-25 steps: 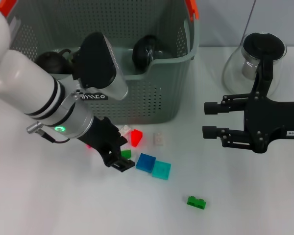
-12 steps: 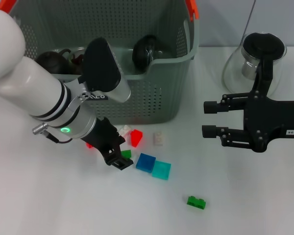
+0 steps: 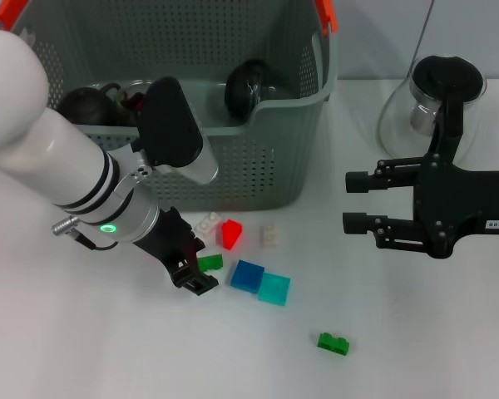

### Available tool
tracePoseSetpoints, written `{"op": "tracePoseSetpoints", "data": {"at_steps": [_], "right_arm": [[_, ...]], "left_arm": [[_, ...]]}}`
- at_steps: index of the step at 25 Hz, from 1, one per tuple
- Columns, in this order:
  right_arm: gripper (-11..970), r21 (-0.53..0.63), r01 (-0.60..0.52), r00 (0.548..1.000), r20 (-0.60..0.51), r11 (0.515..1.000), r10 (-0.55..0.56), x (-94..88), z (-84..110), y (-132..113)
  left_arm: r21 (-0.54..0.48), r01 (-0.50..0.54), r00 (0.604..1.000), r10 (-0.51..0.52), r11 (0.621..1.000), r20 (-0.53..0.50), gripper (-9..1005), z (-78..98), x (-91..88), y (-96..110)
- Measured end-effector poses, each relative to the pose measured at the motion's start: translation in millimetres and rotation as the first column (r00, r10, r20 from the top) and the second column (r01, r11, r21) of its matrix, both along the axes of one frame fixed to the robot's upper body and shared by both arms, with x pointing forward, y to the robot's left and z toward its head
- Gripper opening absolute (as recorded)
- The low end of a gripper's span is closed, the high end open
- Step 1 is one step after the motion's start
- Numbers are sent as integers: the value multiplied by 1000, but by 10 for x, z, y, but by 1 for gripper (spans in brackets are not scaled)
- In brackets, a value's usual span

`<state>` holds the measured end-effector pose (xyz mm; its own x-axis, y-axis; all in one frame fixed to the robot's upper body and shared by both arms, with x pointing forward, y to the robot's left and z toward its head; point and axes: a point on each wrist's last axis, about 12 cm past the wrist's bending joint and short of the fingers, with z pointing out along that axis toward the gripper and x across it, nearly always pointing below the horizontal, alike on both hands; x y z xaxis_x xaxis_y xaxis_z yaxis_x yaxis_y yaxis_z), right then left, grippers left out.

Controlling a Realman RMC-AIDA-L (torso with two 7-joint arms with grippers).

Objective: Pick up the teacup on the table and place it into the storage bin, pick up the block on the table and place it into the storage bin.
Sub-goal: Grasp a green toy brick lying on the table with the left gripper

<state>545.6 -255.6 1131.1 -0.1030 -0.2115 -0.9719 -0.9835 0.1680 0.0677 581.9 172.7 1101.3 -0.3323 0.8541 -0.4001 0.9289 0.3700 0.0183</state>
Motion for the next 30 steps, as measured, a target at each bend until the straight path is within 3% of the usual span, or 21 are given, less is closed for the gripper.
{"op": "tracePoseSetpoints", "data": {"at_steps": [12, 18, 23, 30], "right_arm": [[534, 0, 2, 1000, -2, 1000, -2, -6, -6, -4], [535, 1, 4, 1000, -3, 1000, -4, -12, -9, -14], [535, 1, 3, 1000, -2, 1000, -3, -9, -5, -13], [535, 2, 2, 1000, 0, 1000, -2, -8, 2, -22]], "left_arm": [[19, 27, 1000, -27, 999, 3, 625, -27, -20, -64], [16, 23, 1000, -23, 1000, 5, 525, -27, -17, -69], [16, 21, 1000, -21, 1000, 10, 341, -27, -11, -68], [14, 18, 1000, -18, 1000, 17, 347, -24, -2, -68]]}}
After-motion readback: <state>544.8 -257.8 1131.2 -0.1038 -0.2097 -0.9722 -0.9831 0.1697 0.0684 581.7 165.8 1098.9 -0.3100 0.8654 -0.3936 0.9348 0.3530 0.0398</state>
